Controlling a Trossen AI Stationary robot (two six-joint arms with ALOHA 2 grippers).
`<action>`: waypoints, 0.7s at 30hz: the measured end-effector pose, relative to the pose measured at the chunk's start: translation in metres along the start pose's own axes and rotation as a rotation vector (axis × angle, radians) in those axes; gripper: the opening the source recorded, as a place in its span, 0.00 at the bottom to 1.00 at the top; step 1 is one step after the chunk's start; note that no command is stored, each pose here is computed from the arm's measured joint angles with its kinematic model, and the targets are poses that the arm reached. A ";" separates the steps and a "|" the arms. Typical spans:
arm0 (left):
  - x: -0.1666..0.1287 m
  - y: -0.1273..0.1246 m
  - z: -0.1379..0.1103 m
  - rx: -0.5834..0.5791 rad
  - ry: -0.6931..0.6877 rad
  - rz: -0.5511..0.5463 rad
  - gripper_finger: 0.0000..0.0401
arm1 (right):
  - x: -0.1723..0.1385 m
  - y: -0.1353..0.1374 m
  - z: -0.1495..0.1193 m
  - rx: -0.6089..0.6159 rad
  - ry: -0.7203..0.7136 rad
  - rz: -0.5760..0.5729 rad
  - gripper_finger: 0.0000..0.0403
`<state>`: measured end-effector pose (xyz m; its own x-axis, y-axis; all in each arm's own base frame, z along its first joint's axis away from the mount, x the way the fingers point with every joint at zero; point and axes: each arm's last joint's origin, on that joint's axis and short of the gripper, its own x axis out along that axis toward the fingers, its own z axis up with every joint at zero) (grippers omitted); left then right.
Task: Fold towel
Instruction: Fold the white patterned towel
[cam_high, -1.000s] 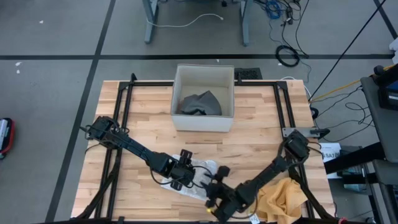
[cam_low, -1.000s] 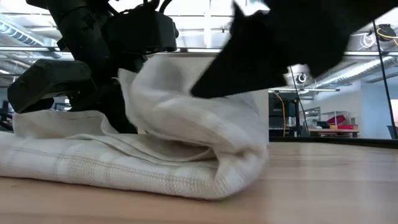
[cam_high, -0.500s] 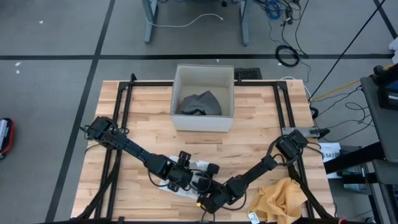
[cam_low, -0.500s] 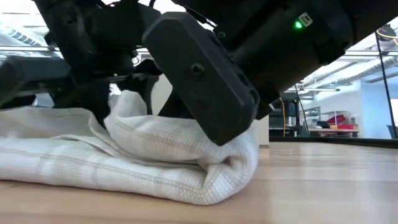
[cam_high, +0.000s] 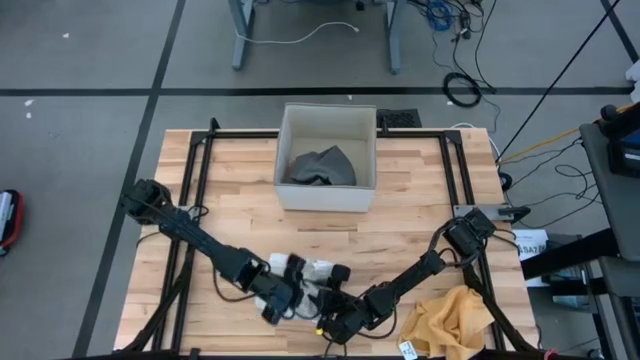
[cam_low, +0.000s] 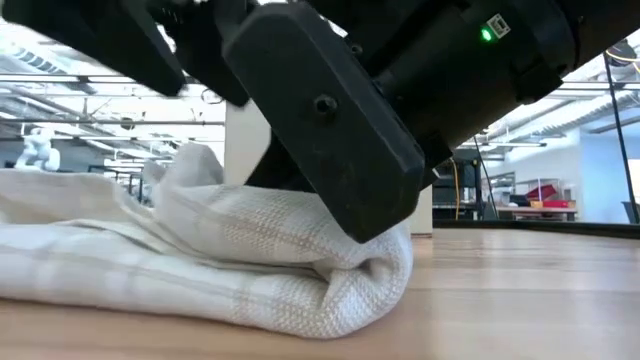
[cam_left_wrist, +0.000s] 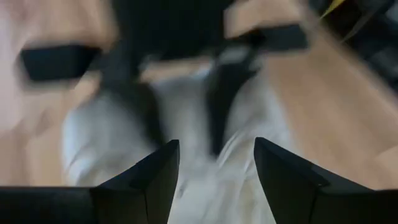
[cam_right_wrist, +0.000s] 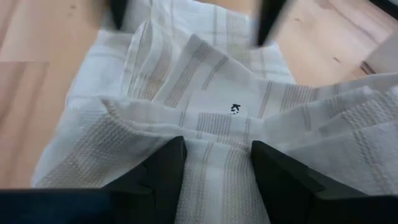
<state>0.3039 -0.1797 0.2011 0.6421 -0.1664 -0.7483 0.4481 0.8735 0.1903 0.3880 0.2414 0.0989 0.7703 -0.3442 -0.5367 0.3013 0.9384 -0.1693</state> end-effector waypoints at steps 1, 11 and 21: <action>0.003 -0.004 0.002 0.012 -0.021 -0.013 0.54 | 0.001 0.000 0.001 -0.006 -0.006 0.008 0.46; 0.038 -0.018 -0.009 -0.015 0.015 -0.058 0.54 | -0.019 0.002 0.014 -0.121 -0.036 0.041 0.43; 0.056 -0.027 -0.018 -0.003 0.046 -0.072 0.54 | -0.053 -0.015 0.020 -0.128 0.049 -0.074 0.40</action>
<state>0.3168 -0.2044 0.1432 0.5790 -0.2081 -0.7883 0.4903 0.8614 0.1327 0.3540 0.2445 0.1466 0.7194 -0.4133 -0.5583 0.2794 0.9080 -0.3122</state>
